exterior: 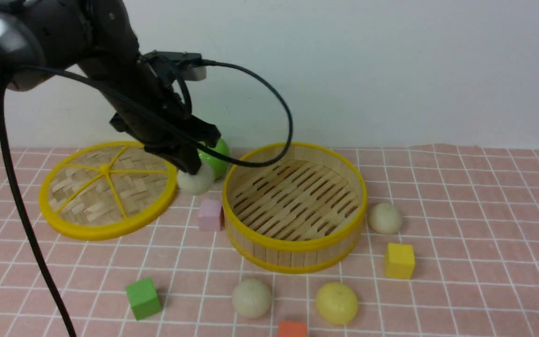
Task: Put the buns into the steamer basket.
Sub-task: Use the left arm to put the steamed stuffed bun into the steamer
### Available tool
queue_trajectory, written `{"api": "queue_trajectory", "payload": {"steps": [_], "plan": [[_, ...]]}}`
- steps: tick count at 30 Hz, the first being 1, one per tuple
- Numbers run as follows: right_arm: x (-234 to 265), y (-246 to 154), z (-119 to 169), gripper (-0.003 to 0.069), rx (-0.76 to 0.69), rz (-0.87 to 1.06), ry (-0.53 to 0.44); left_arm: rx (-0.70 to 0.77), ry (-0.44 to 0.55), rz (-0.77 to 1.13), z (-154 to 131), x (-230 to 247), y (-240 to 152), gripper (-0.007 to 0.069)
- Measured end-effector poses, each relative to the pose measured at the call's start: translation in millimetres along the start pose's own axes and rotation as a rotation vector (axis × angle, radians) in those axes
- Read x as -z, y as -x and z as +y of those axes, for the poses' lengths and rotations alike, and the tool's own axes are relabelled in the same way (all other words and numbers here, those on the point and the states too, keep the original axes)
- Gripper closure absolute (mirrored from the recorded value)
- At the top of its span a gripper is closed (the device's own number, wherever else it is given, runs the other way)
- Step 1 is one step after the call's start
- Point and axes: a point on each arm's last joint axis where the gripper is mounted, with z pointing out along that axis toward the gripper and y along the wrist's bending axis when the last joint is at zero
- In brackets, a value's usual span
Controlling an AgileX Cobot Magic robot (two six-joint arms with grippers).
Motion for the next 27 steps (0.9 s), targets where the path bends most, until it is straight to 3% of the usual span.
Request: {"api": "queue_trajectory", "payload": {"steps": [3, 7, 17, 19, 23, 25, 27], "plan": [[0.0, 0.0, 0.0, 0.0421, 0.000, 0.000, 0.000, -0.071, -0.029, -0.036, -28.2, -7.8, 4.9, 0.0638], [0.0, 0.0, 0.0, 0.0421, 0.000, 0.000, 0.000, -0.175, 0.023, -0.115, -50.1, -28.7, 13.8, 0.0638], [0.0, 0.0, 0.0, 0.0421, 0.000, 0.000, 0.000, -0.176, 0.141, -0.151, -33.8, -84.5, 19.3, 0.0612], [0.0, 0.0, 0.0, 0.0421, 0.000, 0.000, 0.000, -0.181, 0.149, -0.147, -32.0, -90.3, 18.9, 0.0586], [0.0, 0.0, 0.0, 0.0421, 0.000, 0.000, 0.000, -0.195, 0.187, -0.117, -26.1, -103.6, 15.7, 0.0457], [0.0, 0.0, 0.0, 0.0421, 0.000, 0.000, 0.000, -0.143, 0.191, -0.135, -26.5, -97.2, 17.3, 0.0357], [0.0, 0.0, 0.0, 0.0421, 0.000, 0.000, 0.000, -0.094, 0.185, -0.155, -29.7, -84.3, 19.3, 0.0303]]}}
